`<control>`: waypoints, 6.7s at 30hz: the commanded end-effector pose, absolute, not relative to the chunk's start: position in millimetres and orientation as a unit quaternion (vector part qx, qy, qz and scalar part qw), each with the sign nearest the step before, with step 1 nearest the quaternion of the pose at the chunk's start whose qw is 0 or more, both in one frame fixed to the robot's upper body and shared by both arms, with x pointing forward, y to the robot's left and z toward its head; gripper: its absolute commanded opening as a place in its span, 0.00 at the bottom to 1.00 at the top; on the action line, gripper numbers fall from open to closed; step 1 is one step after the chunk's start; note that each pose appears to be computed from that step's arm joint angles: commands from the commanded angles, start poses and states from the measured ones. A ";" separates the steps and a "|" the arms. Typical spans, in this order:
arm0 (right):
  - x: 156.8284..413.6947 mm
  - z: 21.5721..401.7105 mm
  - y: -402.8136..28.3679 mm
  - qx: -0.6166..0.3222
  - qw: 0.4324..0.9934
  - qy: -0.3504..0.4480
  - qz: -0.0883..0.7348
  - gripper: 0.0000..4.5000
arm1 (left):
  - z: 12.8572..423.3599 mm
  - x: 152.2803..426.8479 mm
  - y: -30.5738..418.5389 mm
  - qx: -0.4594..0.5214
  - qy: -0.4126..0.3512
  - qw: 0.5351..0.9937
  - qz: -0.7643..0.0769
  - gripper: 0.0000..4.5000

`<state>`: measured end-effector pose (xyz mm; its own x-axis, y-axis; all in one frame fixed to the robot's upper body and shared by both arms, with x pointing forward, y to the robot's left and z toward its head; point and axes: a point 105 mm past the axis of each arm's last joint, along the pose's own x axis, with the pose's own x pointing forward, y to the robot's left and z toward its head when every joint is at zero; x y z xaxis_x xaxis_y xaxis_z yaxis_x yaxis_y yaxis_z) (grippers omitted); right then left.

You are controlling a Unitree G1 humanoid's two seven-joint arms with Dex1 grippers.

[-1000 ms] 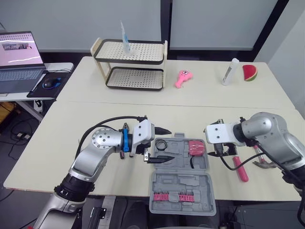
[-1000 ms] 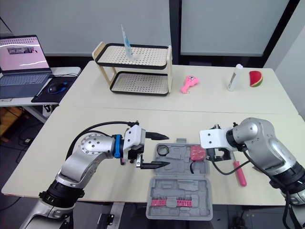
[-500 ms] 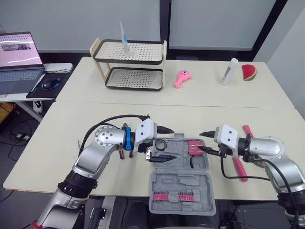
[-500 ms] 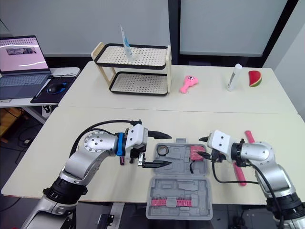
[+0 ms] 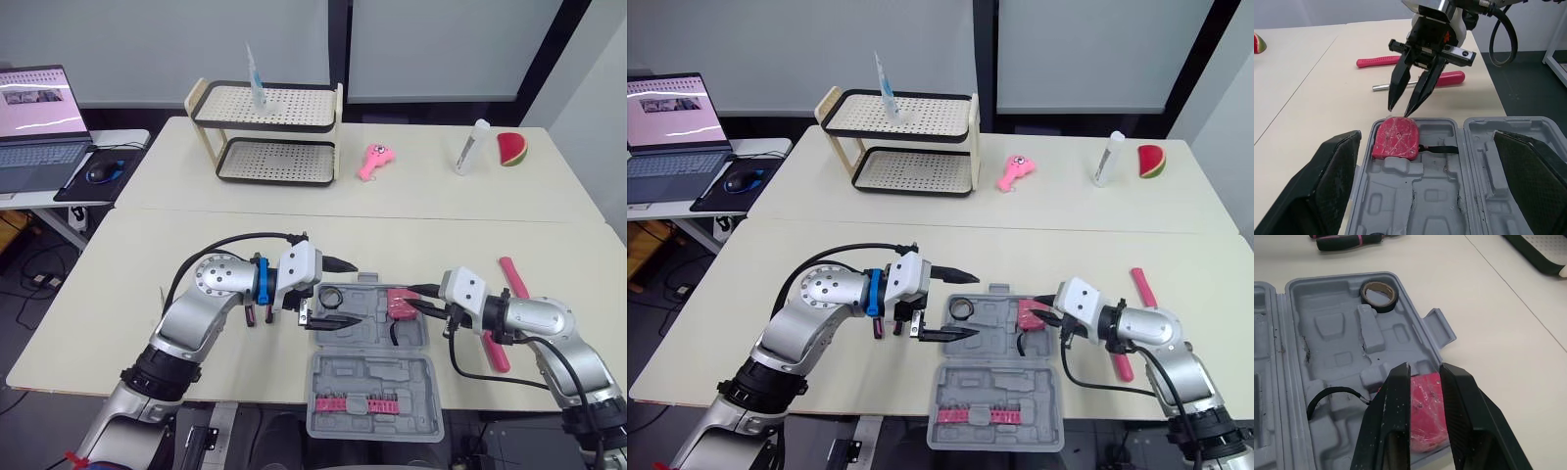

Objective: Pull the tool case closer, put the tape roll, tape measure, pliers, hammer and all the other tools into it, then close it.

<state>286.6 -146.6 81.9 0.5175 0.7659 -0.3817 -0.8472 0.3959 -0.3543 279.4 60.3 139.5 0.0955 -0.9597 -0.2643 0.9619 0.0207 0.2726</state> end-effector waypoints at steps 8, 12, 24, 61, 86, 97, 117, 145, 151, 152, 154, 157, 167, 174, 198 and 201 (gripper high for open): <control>307.4 48.4 -149.1 -0.231 0.847 0.097 0.469 0.19 | 146.0 276.6 52.8 0.202 -0.015 0.701 -0.683 1.00; 301.6 20.9 -157.8 -0.226 0.842 0.136 0.471 0.19 | 144.2 272.6 54.4 0.202 -0.012 0.700 -0.684 1.00; 299.0 5.4 -160.5 -0.184 0.851 0.153 0.467 0.19 | 142.0 268.6 57.6 0.204 -0.009 0.703 -0.681 1.00; 242.7 149.7 -388.4 -0.243 0.926 0.178 0.226 0.99 | 157.8 230.0 424.9 0.150 0.188 0.954 -0.182 1.00; 303.6 197.6 -172.0 -0.212 0.830 -0.009 0.516 0.99 | 113.6 176.6 395.0 0.085 0.218 0.960 -0.152 1.00; 281.6 225.2 -79.9 -0.203 0.738 -0.088 0.638 0.99 | 101.0 139.9 355.8 0.057 0.251 0.955 -0.147 1.00; 293.1 207.9 -89.3 -0.193 0.798 -0.074 0.566 0.99 | 72.4 269.9 211.5 -0.002 0.143 0.988 -0.058 1.00; 288.5 206.7 -92.1 -0.211 0.826 -0.074 0.518 0.99 | 26.9 322.4 173.8 -0.016 0.217 0.976 -0.030 1.00; 288.6 207.2 -91.4 -0.212 0.826 -0.075 0.517 1.00 | 24.9 319.2 175.6 -0.007 0.226 0.974 -0.025 0.68; 288.8 207.2 -91.4 -0.212 0.826 -0.075 0.517 1.00 | 24.8 318.9 175.7 -0.006 0.227 0.974 -0.025 0.62; 288.9 206.7 -91.2 -0.212 0.826 -0.075 0.517 1.00 | 24.6 318.3 176.5 -0.007 0.227 0.974 -0.024 0.60; 287.8 204.9 -90.3 -0.210 0.825 -0.072 0.520 1.00 | 23.9 317.4 179.9 0.000 0.226 0.974 -0.023 0.60; 288.6 200.6 -88.8 -0.210 0.822 -0.065 0.525 1.00 | 56.6 320.6 199.6 0.132 0.171 0.966 -0.146 0.60; 288.4 192.0 -92.1 -0.210 0.815 -0.041 0.539 1.00 | 110.2 318.4 202.1 0.207 0.143 0.895 -0.368 0.60; 286.9 152.1 -53.4 -0.381 0.728 0.076 0.565 1.00 | 139.4 299.2 92.2 0.298 0.132 0.678 -0.659 0.60; 286.0 149.4 -46.6 -0.380 0.725 0.081 0.569 1.00 | 138.1 296.0 88.8 0.295 0.131 0.674 -0.665 0.60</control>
<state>285.9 -50.2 143.5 0.3249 0.7628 -0.5590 -0.9006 0.0691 -0.4290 299.4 95.3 128.1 0.0936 -0.8099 -0.5791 0.9825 -0.0190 0.1854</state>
